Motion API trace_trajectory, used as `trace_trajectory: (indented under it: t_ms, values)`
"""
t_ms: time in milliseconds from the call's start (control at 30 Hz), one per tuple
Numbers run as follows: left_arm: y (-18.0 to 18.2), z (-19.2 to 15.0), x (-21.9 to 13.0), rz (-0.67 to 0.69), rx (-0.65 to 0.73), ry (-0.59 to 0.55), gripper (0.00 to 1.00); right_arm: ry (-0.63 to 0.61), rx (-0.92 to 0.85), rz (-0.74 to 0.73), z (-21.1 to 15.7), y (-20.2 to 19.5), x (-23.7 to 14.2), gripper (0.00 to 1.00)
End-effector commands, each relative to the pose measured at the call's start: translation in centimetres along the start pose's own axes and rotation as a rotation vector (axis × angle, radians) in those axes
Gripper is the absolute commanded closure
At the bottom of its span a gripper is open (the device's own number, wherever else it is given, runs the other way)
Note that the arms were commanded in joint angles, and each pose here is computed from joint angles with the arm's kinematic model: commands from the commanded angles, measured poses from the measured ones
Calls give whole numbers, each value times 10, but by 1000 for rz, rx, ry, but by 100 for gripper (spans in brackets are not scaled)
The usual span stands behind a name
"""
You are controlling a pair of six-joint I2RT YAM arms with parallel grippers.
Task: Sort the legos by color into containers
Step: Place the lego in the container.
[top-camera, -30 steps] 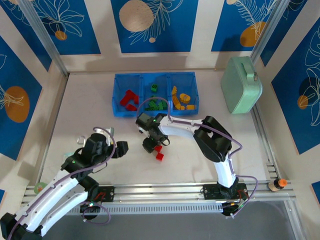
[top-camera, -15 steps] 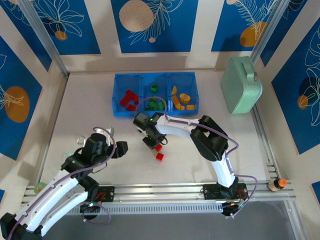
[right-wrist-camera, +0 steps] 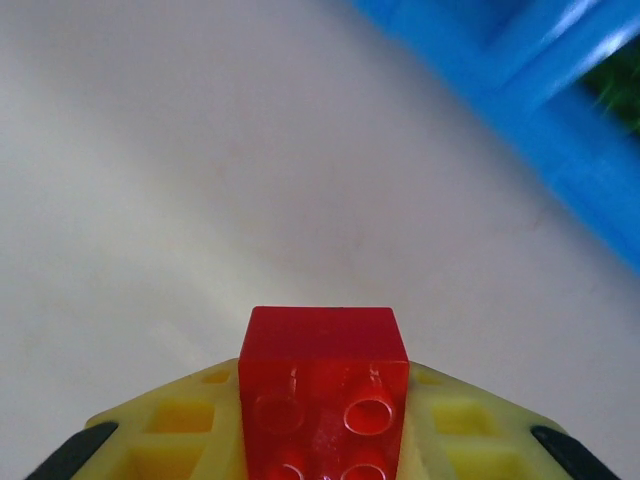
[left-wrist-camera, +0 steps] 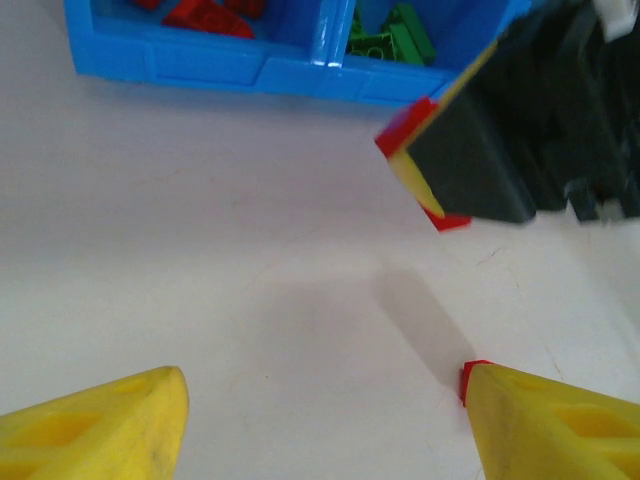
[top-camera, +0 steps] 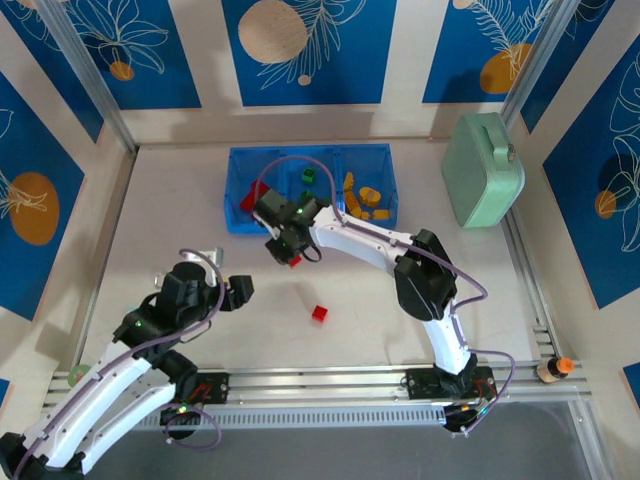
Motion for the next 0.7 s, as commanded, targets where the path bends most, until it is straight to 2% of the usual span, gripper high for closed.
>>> trace_trajectory:
  t_ms: [0,133,333,667]
  values:
    - [-3,9,-10,16,36,-25,26,-37,51,-7,23,-12,-1,76]
    - [-12,13,-9,-24,32,-34,26,-91,119,6,52,-23,3,76]
    - [-16,13,-8,-34,48,-14,26,-124,183,-52,84,-47,18,76]
    - [-12,3,-17,-37,50,17,27,-227,216,-61,114,-73,35,75]
Point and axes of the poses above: each hand's point on the last joint's axis, 136 mm out from that joint toward the fingers, its own x axis out along the fingers, its own y axis along the line the jaws close on, z = x × y, the point moved 1 cm from there along -x, back along the fingers, and after that the axes turned 13 degrees about -x, right-handed, at the moved point
